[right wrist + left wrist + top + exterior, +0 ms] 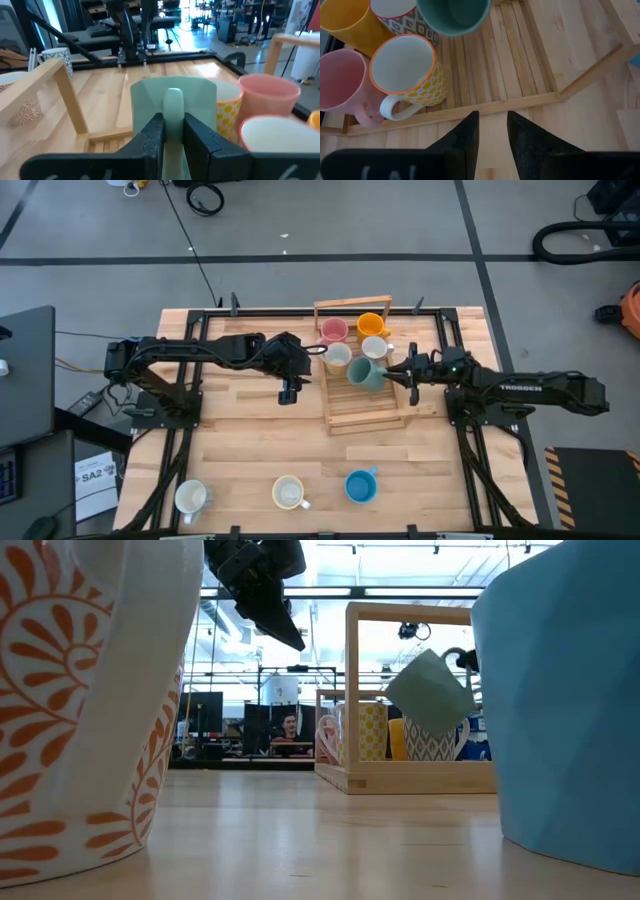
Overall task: Place coffee mugs
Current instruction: Put the green mug on the shelf
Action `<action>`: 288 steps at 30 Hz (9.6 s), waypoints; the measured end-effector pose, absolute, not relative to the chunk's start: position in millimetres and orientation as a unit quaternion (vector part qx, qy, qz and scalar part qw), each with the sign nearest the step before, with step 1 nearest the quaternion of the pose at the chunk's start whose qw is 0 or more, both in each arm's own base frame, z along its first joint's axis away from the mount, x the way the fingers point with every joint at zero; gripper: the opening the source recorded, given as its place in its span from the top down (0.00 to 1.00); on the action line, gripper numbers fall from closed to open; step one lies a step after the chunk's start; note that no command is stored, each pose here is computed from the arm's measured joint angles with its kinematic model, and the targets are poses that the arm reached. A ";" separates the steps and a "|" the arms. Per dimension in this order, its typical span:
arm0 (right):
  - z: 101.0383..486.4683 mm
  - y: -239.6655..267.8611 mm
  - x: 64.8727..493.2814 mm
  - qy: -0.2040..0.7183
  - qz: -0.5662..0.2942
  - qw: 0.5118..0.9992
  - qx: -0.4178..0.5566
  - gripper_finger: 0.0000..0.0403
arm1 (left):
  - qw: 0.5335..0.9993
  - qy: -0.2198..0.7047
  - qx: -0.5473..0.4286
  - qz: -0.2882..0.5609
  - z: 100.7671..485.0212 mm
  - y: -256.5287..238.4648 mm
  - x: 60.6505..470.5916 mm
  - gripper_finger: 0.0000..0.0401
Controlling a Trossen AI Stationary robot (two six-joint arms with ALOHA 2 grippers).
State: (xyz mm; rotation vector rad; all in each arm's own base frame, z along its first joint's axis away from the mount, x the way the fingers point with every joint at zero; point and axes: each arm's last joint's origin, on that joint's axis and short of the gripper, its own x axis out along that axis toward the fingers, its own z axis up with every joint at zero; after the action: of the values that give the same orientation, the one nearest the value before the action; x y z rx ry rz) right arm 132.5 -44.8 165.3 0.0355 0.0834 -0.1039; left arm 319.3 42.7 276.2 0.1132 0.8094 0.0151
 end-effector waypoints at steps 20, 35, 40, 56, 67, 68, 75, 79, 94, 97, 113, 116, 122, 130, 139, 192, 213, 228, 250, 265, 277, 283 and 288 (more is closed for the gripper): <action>140.2 -45.9 133.1 0.107 -0.070 0.989 0.071 0.85 | 0.918 0.394 0.055 0.007 276.1 42.7 319.3 0.73; 137.2 -46.1 133.8 0.120 -0.068 0.987 0.078 0.85 | 0.918 0.394 0.055 0.007 276.1 42.7 319.3 0.73; 137.1 -46.0 133.8 0.121 -0.068 0.987 0.079 0.84 | 0.918 0.394 0.055 0.008 276.1 42.7 319.3 0.73; 129.4 -45.3 131.7 0.158 -0.069 0.982 0.077 0.79 | 0.917 0.394 0.055 0.007 275.9 42.7 319.2 0.73; 130.5 -45.4 132.0 0.152 -0.069 0.983 0.075 0.79 | 0.917 0.394 0.055 0.007 275.9 42.7 319.2 0.73; 130.6 -45.4 132.0 0.152 -0.069 0.983 0.075 0.79 | 0.917 0.394 0.055 0.007 275.9 42.7 319.2 0.73; 131.2 -46.5 132.1 0.145 -0.091 0.978 0.115 0.75 | 0.917 0.394 0.055 0.007 275.9 42.7 319.2 0.73; 135.5 -46.8 133.3 0.120 -0.091 0.979 0.140 0.70 | 0.917 0.394 0.055 0.007 275.9 42.6 319.2 0.73; 172.8 -51.7 147.5 0.061 -0.075 0.986 0.139 0.51 | 0.917 0.395 -0.040 -0.030 268.2 38.1 325.1 0.73; 174.6 -51.1 148.4 0.061 -0.063 0.986 0.139 0.51 | 0.911 0.402 -0.081 -0.046 259.5 35.2 331.5 0.73; 175.0 -51.0 148.6 0.061 -0.060 0.988 0.125 0.51 | 0.886 0.363 -0.288 0.013 233.6 32.2 365.1 0.73; 175.1 -51.1 148.6 0.061 -0.060 0.988 0.125 0.51 | 0.873 0.369 -0.317 0.027 226.9 32.5 367.9 0.73; 175.0 -51.1 148.6 0.061 -0.060 0.988 0.125 0.51 | 0.863 0.362 -0.350 0.038 219.8 33.1 374.2 0.73; 174.1 -51.3 149.3 0.064 -0.059 0.990 0.109 0.51 | 0.860 0.352 -0.365 0.048 213.7 33.9 379.9 0.73; 173.1 -51.5 149.4 0.068 -0.060 0.990 0.105 0.51 | 0.856 0.359 -0.368 0.060 200.5 34.1 385.2 0.73; 172.5 -52.1 150.9 0.068 -0.060 0.991 0.101 0.51 | 0.908 0.313 -0.279 -0.021 182.9 23.8 406.6 0.94; 180.1 -52.6 150.3 0.040 -0.056 0.993 0.093 0.51 | 0.913 0.395 -0.086 -0.046 272.2 39.3 380.0 0.94; 181.7 -53.8 149.2 0.033 -0.058 0.994 0.091 0.51 | 0.892 0.437 0.110 -0.032 332.7 44.1 371.7 0.94; 192.6 -53.4 148.8 -0.021 -0.052 0.991 0.123 0.51 | 0.849 0.501 0.155 -0.066 282.0 46.8 398.0 0.94; 192.9 -53.4 148.8 -0.022 -0.051 0.991 0.124 0.51 | 0.835 0.524 0.148 -0.077 253.4 47.6 411.8 0.94; 191.0 -53.5 149.0 -0.014 -0.052 0.990 0.127 0.51 | 0.819 0.549 0.146 -0.084 232.7 41.9 418.9 0.94; 190.4 -53.7 149.6 -0.013 -0.052 0.991 0.124 0.51 | 0.811 0.561 0.151 -0.078 231.3 42.2 416.8 0.94; 190.0 -53.7 149.6 -0.010 -0.053 0.991 0.124 0.51 | 0.805 0.568 0.162 -0.061 231.1 43.4 416.0 0.94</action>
State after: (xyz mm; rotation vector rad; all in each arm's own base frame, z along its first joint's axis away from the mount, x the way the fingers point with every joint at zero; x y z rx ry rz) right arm 149.6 -53.7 190.0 0.2495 -0.0208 -0.1053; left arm 416.0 43.4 231.1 0.3473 1.2163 -0.1309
